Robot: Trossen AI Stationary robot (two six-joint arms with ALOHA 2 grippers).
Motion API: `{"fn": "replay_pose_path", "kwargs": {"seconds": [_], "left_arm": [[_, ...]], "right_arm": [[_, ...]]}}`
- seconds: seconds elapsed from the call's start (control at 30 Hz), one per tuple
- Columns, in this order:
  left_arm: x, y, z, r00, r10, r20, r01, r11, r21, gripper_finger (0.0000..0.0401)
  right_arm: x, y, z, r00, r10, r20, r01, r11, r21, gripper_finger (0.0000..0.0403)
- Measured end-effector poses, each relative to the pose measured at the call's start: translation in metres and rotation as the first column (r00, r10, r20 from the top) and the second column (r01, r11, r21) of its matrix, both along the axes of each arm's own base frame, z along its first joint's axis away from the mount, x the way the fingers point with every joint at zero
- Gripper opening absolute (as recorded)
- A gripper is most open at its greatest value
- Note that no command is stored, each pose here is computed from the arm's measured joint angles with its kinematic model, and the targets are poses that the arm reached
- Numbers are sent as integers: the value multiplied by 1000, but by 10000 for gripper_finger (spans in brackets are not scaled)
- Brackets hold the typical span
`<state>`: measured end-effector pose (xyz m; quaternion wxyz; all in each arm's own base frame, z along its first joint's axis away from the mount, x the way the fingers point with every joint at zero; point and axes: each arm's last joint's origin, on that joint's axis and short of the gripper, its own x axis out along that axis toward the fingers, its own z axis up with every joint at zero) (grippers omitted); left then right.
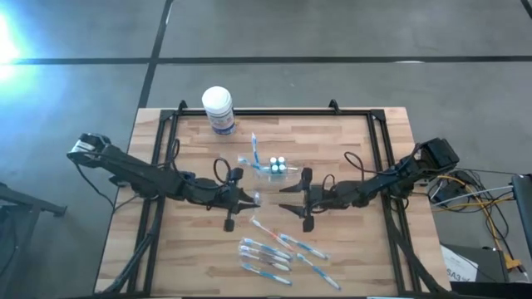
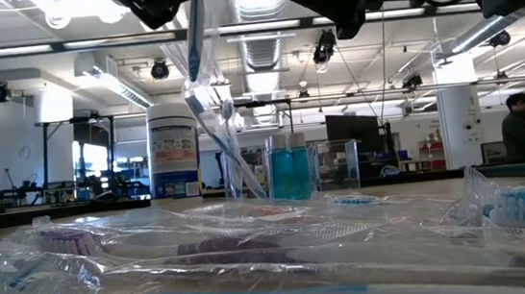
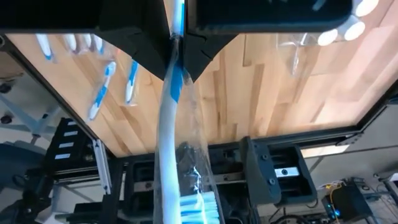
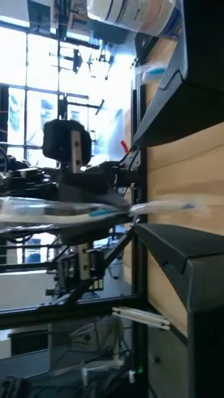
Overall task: Pick & Place toothbrushing station
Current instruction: Put the blue toothbrush in the transparent organizer
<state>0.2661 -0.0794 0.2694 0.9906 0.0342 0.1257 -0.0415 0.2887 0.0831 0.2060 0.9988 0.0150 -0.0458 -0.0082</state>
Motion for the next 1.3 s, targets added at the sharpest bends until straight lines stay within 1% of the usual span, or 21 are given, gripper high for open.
{"fn": "replay_pose_path", "kwargs": {"seconds": [0.17,0.33,0.47,0.63,0.83,0.97,1.07,1.17,1.3], "left_arm": [[4,-1,-1,1000,2,19,-2,1000,-3,21],[6,-2,-4,1000,1,17,-1,1000,4,21],[6,-1,-3,1000,5,20,-5,1000,4,21],[6,-1,-3,1000,5,18,-5,1000,5,21],[6,0,-4,1000,6,18,-6,1000,13,21],[7,2,-3,1000,19,20,-19,1000,13,21],[8,4,-3,999,40,24,-40,999,16,21],[8,4,-3,999,44,20,-44,999,19,21],[7,4,-5,999,44,5,-44,999,24,21]], "right_arm": [[7,2,10,998,57,25,-58,997,46,221],[20,3,24,997,82,2,-83,995,48,221],[31,6,34,994,87,-67,-85,996,36,221],[38,5,44,995,76,-65,-74,997,39,221],[41,-2,45,994,67,-85,-61,995,81,221],[48,-4,43,992,100,-82,-91,991,103,221],[60,-3,40,988,128,-90,-119,988,100,221],[72,0,38,987,127,-96,-120,990,75,221],[77,1,42,989,126,-80,-122,991,55,208]]}}
